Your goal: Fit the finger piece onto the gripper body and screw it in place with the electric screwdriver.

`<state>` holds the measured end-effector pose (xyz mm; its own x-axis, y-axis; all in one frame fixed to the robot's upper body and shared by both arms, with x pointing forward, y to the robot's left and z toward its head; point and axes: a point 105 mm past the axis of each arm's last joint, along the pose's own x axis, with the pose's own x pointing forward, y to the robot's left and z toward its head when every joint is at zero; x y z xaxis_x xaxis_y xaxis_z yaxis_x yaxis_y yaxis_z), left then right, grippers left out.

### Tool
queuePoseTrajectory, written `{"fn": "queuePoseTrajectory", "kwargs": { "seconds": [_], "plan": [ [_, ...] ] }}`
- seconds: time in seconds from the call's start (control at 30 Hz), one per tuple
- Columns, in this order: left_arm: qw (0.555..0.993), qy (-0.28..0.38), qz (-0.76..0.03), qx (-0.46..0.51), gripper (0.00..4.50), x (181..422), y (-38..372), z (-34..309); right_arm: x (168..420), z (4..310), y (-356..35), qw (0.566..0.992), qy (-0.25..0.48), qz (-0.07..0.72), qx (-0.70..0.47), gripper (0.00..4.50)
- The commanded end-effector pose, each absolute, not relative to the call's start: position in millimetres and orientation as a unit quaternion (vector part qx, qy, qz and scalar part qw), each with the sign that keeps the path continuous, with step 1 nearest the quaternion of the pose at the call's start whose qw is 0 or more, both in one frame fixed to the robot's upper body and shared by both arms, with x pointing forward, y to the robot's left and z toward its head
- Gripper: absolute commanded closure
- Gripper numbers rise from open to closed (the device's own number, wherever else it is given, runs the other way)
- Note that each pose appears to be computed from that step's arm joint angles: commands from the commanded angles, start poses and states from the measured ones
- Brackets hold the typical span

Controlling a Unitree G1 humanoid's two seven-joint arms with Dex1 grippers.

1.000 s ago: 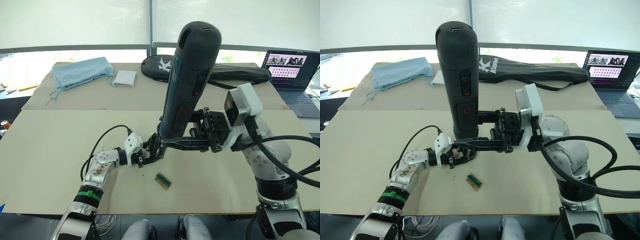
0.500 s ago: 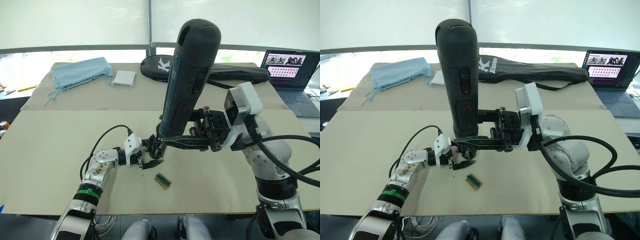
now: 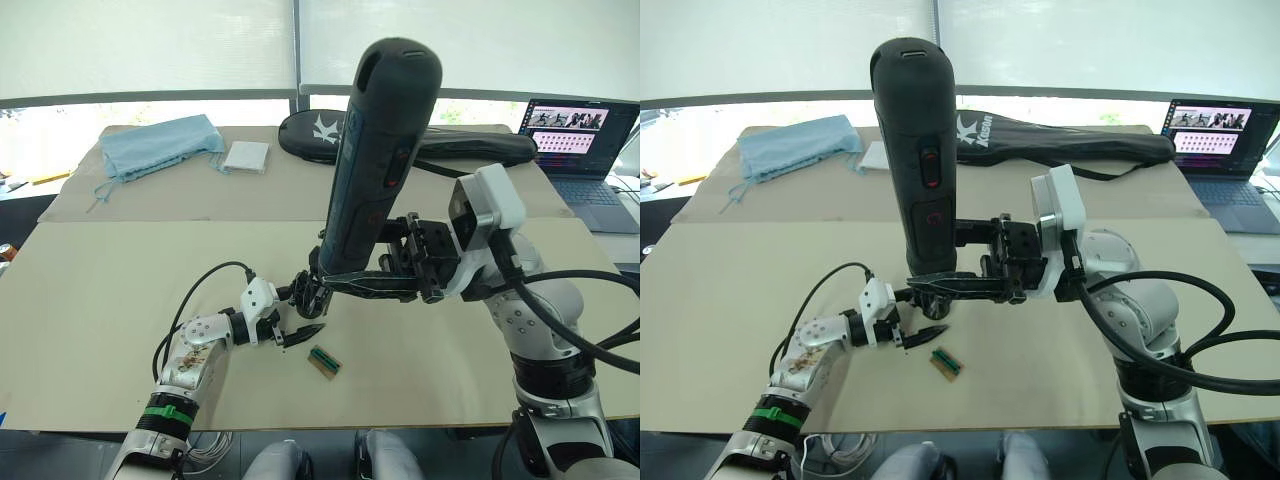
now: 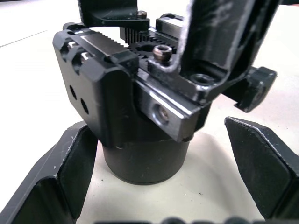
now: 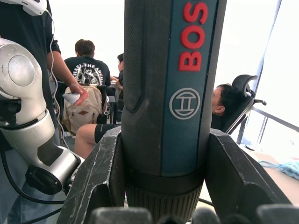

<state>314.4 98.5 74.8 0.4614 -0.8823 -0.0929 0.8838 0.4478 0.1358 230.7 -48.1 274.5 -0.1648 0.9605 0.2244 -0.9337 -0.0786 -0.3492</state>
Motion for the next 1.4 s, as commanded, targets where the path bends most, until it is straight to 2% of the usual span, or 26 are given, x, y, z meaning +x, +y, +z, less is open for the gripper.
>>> {"fn": "queuePoseTrajectory", "kwargs": {
  "seconds": [0.03, 0.17, 0.27, 0.37, 0.4, 0.87, 1.17, 1.4],
  "plan": [
    [0.860, 0.022, -0.502, 0.085, 0.05, 318, 104, 68, 221, 290, -50, 0.627, -0.243, 0.739, -0.039, 2.56],
    [0.859, 0.030, -0.503, 0.089, 0.05, 319, 107, 65, 222, 291, -50, 0.627, -0.243, 0.739, -0.041, 2.56],
    [0.857, 0.038, -0.507, 0.085, 0.75, 319, 110, 63, 223, 292, -50, 0.626, -0.243, 0.740, -0.042, 2.56],
    [0.853, 0.043, -0.513, 0.084, 2.15, 319, 111, 61, 224, 295, -49, 0.622, -0.241, 0.744, -0.042, 2.56],
    [0.852, 0.043, -0.515, 0.084, 2.23, 319, 111, 61, 224, 295, -49, 0.621, -0.240, 0.745, -0.041, 2.56],
    [0.845, 0.043, -0.525, 0.092, 2.23, 316, 107, 55, 231, 316, -14, 0.605, -0.204, 0.770, -0.019, 2.56],
    [0.843, 0.049, -0.528, 0.089, 2.23, 313, 105, 51, 249, 322, 6, 0.627, -0.202, 0.752, -0.027, 2.56],
    [0.845, 0.054, -0.525, 0.092, 2.23, 314, 107, 50, 264, 315, 16, 0.649, -0.180, 0.738, -0.040, 2.56]
  ]
}}
